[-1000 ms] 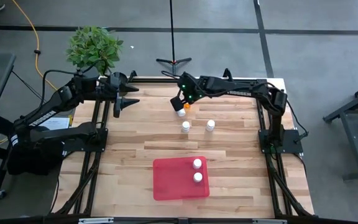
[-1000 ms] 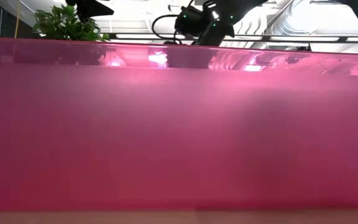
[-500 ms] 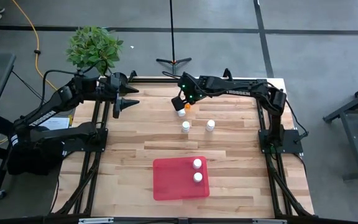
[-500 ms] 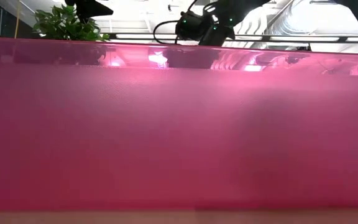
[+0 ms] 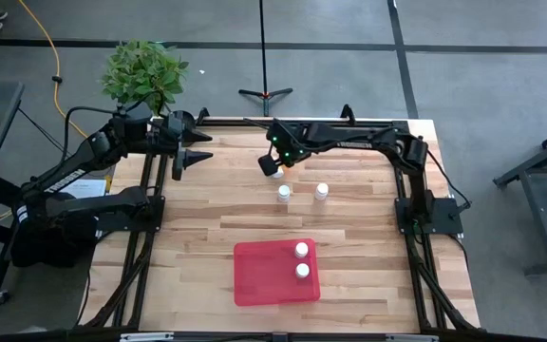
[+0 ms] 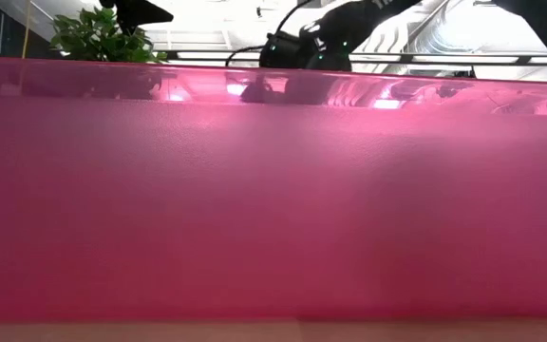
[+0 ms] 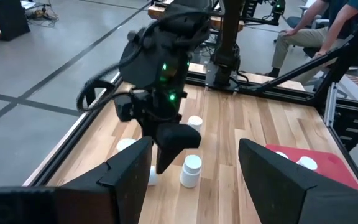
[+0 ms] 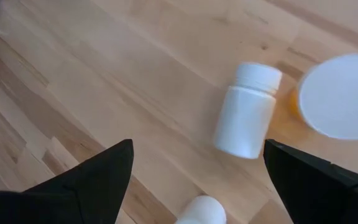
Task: Pick and place pill bottles into a basket
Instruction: Put the white medicine bottle into the red container
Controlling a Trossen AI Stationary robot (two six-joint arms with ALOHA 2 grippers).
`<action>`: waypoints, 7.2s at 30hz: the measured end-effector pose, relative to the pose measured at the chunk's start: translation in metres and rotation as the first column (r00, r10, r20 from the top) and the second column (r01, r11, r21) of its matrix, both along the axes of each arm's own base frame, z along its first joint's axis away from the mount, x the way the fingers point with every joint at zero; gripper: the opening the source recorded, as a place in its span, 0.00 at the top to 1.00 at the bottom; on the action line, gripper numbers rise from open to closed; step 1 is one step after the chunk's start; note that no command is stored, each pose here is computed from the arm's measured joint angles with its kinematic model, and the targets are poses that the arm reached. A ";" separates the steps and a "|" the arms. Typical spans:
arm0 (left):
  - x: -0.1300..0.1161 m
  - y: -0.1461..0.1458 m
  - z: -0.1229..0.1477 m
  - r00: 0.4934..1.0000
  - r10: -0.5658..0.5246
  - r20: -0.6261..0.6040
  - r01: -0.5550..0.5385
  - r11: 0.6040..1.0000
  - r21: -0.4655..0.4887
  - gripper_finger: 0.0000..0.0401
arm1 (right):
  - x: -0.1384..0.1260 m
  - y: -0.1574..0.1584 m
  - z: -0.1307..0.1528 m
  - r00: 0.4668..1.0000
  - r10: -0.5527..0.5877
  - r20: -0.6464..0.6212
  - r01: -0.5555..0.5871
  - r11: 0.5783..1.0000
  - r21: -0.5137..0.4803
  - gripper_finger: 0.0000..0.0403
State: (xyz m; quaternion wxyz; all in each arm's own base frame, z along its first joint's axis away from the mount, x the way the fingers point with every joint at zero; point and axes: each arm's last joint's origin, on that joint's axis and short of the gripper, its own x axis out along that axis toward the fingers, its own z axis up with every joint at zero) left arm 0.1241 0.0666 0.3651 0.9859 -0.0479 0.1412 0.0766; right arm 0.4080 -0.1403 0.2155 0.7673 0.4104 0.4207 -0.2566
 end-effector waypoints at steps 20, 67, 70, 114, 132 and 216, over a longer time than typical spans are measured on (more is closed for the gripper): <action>0.000 0.000 0.000 1.000 0.001 0.000 -0.001 1.000 0.000 0.31 | 0.002 -0.001 -0.004 0.999 -0.038 -0.004 0.038 0.999 0.011 0.13; -0.001 -0.001 0.000 1.000 0.004 0.003 -0.004 1.000 -0.009 0.31 | 0.016 -0.021 -0.022 0.993 -0.073 0.094 0.077 0.996 -0.043 0.13; -0.002 -0.001 0.000 1.000 0.004 0.003 -0.004 1.000 -0.010 0.31 | 0.016 -0.020 -0.022 0.994 -0.065 0.093 0.069 0.997 -0.044 0.13; -0.005 -0.003 0.002 1.000 -0.005 0.016 0.005 1.000 -0.022 0.31 | 0.000 -0.042 -0.025 0.993 -0.119 0.018 0.119 0.992 -0.034 0.13; -0.005 -0.003 0.001 1.000 -0.006 0.014 0.006 0.999 -0.032 0.31 | 0.013 -0.044 -0.054 0.994 -0.097 0.042 0.095 0.995 0.039 0.14; -0.005 -0.004 -0.001 1.000 -0.010 -0.002 0.010 0.997 -0.074 0.31 | 0.027 -0.027 -0.049 0.981 0.070 0.183 -0.092 0.989 0.115 0.28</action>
